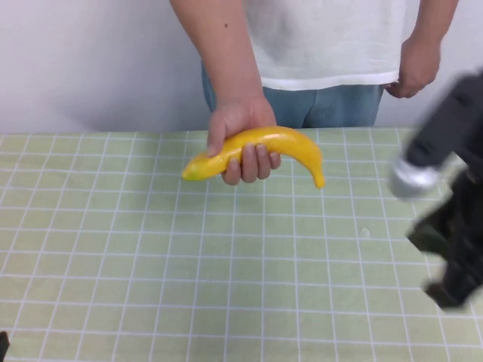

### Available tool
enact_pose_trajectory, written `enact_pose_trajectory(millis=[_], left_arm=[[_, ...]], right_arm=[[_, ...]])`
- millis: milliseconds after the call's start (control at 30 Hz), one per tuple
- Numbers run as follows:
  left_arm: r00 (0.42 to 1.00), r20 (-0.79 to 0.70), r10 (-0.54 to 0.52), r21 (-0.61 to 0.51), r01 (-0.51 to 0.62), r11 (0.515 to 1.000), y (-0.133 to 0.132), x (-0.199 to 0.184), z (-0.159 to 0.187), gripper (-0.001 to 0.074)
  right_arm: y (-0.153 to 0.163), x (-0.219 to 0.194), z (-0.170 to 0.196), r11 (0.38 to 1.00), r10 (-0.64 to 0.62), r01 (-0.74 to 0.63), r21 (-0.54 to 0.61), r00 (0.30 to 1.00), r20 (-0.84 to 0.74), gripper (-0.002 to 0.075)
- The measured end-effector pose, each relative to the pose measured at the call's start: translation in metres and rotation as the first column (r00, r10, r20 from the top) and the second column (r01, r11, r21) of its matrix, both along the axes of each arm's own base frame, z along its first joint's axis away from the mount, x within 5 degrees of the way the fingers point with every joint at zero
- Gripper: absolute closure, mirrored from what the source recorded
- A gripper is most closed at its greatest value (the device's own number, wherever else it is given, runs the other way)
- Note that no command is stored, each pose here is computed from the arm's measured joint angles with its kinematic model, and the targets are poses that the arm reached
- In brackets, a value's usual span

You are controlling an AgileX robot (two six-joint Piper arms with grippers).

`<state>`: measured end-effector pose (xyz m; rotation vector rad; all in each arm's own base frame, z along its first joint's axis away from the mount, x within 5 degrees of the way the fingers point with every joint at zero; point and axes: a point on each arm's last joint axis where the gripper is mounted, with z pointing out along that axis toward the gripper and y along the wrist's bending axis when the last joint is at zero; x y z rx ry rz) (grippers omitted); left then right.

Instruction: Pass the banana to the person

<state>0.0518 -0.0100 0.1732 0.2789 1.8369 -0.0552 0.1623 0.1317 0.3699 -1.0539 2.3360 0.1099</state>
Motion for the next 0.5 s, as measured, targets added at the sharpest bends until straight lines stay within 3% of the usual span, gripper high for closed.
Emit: enact_pose_trajectory(millis=[233, 500], left_arm=[[1.000, 0.000, 0.000, 0.000, 0.000, 1.000, 0.000, 0.000, 0.000, 0.0734], [1.000, 0.000, 0.000, 0.000, 0.000, 1.000, 0.000, 0.000, 0.000, 0.0734]], right_arm=[[-0.024, -0.031, -0.006, 1.000, -0.006, 0.006, 0.021, 0.999, -0.033, 0.0732], [-0.030, -0.031, -0.007, 0.999, -0.020, 0.019, -0.037, 1.000, -0.019, 0.0732]])
